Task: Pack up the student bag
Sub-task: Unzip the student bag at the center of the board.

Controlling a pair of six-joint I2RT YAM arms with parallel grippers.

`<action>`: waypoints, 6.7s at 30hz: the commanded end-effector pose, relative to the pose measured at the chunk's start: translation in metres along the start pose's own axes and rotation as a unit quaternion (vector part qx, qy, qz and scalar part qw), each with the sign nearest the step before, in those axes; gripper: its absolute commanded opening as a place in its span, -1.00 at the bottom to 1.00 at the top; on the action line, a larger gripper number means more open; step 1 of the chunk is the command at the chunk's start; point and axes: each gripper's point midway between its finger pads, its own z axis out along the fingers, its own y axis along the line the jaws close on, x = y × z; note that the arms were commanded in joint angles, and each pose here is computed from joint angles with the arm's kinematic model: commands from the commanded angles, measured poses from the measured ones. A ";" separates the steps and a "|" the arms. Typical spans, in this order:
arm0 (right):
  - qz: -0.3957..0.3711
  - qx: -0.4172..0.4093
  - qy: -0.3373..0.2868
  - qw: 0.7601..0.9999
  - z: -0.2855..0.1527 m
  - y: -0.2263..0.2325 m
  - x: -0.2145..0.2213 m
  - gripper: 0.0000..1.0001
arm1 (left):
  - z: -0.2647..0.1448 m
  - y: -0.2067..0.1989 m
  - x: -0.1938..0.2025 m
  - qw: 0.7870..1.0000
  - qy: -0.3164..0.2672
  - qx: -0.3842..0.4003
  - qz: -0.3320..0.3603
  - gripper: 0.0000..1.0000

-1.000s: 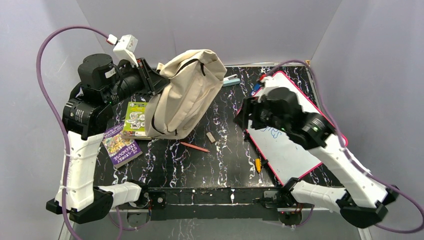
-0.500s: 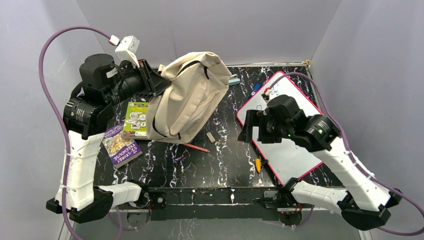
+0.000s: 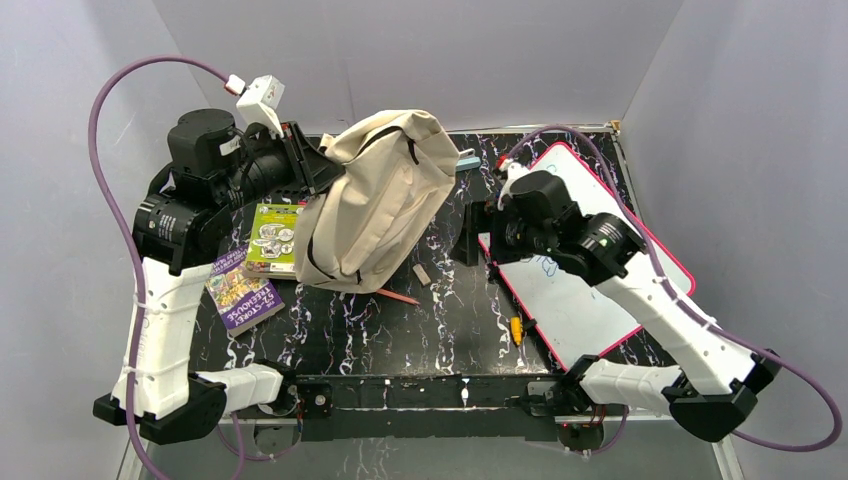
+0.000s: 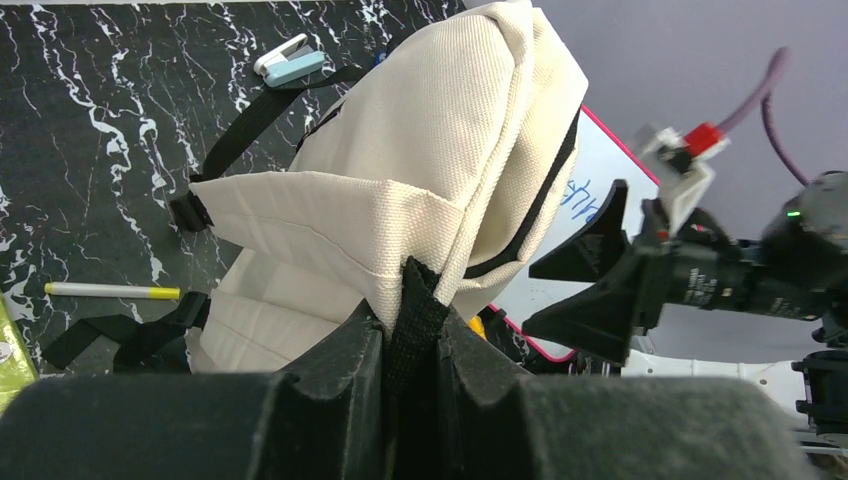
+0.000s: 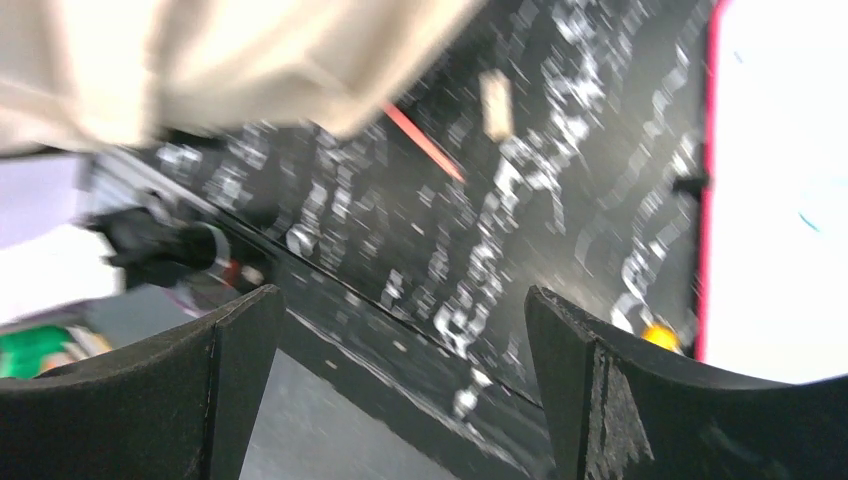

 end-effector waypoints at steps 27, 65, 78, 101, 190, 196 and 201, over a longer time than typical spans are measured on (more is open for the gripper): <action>0.214 -0.332 -0.267 0.879 -0.012 0.080 -0.168 0.55 | -0.028 -0.052 -0.028 0.991 -0.068 0.114 0.015 -1.00; 0.143 -0.406 -0.258 0.865 -0.019 0.094 -0.176 0.05 | -0.047 -0.067 -0.006 0.983 -0.065 0.171 0.004 -1.00; 0.150 -0.306 -0.247 0.907 0.002 0.059 -0.147 0.43 | -0.044 -0.065 -0.011 0.984 -0.074 0.163 0.013 -1.00; 0.130 -0.348 -0.267 0.889 -0.009 0.071 -0.168 0.35 | -0.044 -0.069 -0.003 0.982 -0.057 0.182 0.012 -1.00; -0.016 -0.417 -0.302 0.857 -0.075 0.117 -0.190 -1.00 | 0.017 -0.024 0.005 0.993 -0.033 0.105 -0.040 -1.00; -0.038 -0.412 -0.306 0.857 -0.076 0.127 -0.216 -1.00 | 0.026 -0.022 -0.021 0.994 -0.060 0.087 -0.016 -1.00; -0.053 -0.421 -0.309 0.851 -0.074 0.137 -0.239 -1.00 | 0.040 -0.022 -0.049 0.993 -0.087 0.080 0.019 -1.00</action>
